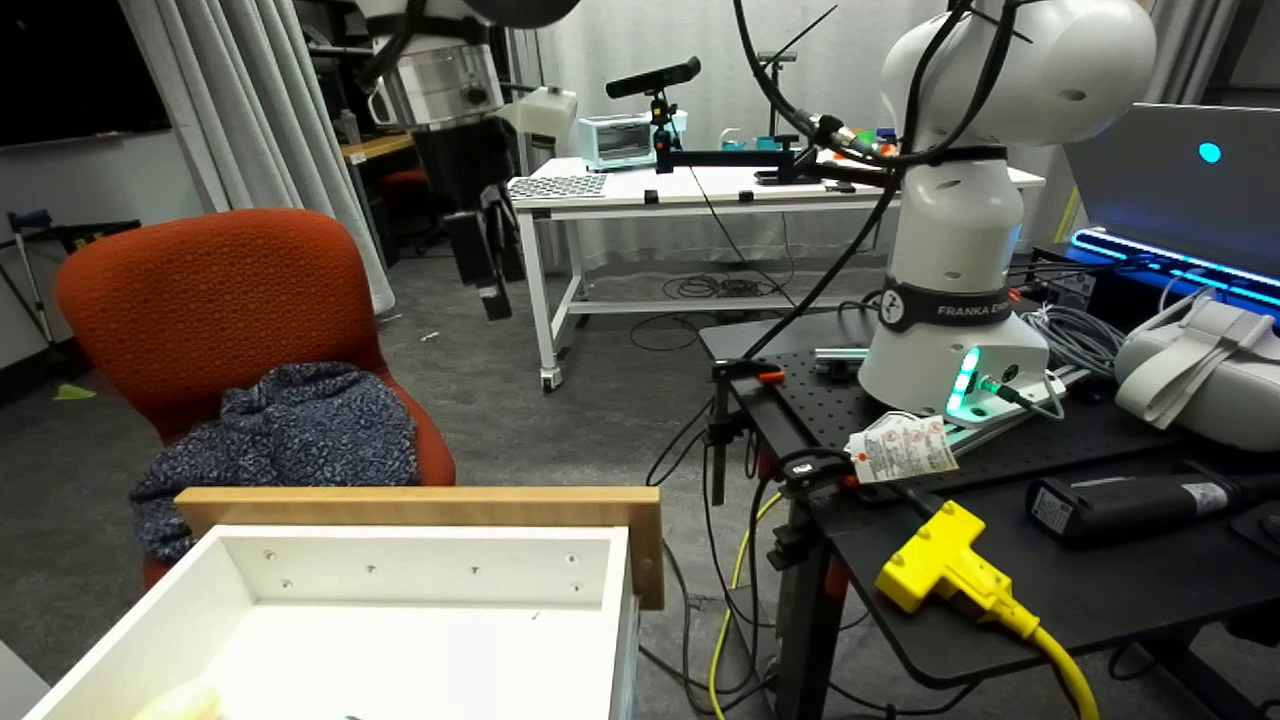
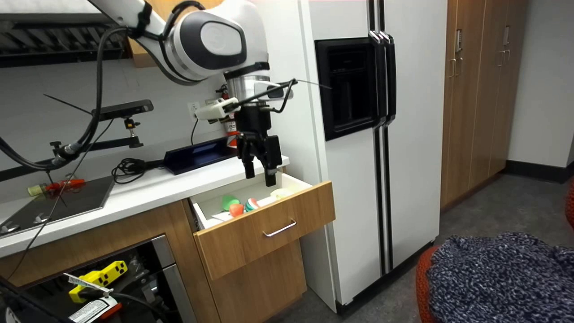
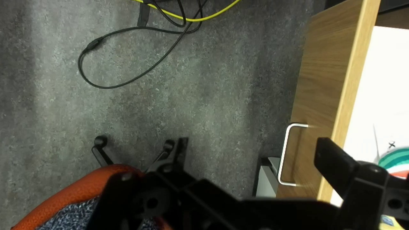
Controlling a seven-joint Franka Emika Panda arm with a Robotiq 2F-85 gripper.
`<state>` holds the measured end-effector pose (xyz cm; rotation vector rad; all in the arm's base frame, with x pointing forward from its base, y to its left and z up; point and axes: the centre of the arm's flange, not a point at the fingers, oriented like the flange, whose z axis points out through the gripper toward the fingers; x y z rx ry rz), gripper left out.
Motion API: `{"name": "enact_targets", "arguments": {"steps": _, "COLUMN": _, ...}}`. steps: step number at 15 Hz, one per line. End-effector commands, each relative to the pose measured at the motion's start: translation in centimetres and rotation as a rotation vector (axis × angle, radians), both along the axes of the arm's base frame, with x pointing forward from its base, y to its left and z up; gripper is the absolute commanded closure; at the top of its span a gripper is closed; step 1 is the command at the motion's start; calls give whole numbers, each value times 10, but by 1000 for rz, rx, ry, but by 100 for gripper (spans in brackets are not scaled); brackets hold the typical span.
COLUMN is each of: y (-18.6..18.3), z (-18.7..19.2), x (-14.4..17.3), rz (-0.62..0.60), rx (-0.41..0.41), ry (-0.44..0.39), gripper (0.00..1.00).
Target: Close the open drawer
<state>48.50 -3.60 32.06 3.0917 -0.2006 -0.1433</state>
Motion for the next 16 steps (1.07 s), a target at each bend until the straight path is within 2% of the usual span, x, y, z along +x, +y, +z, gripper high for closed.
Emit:
{"name": "enact_targets", "arguments": {"steps": 1, "y": -3, "z": -39, "x": 39, "rz": 32, "rx": 24, "ry": -1, "gripper": 0}}
{"name": "enact_targets", "arguments": {"steps": 7, "y": 17, "z": -78, "x": 88, "rz": 67, "rx": 132, "ry": 4, "gripper": 0}}
{"name": "enact_targets", "arguments": {"steps": 8, "y": 13, "z": -71, "x": 62, "rz": 47, "rx": 85, "ry": 3, "gripper": 0}}
{"name": "enact_targets", "arguments": {"steps": 11, "y": 20, "z": -81, "x": 75, "rz": 56, "rx": 108, "ry": 3, "gripper": 0}}
{"name": "enact_targets", "arguments": {"steps": 16, "y": 17, "z": -86, "x": 78, "rz": 59, "rx": 98, "ry": -1, "gripper": 0}}
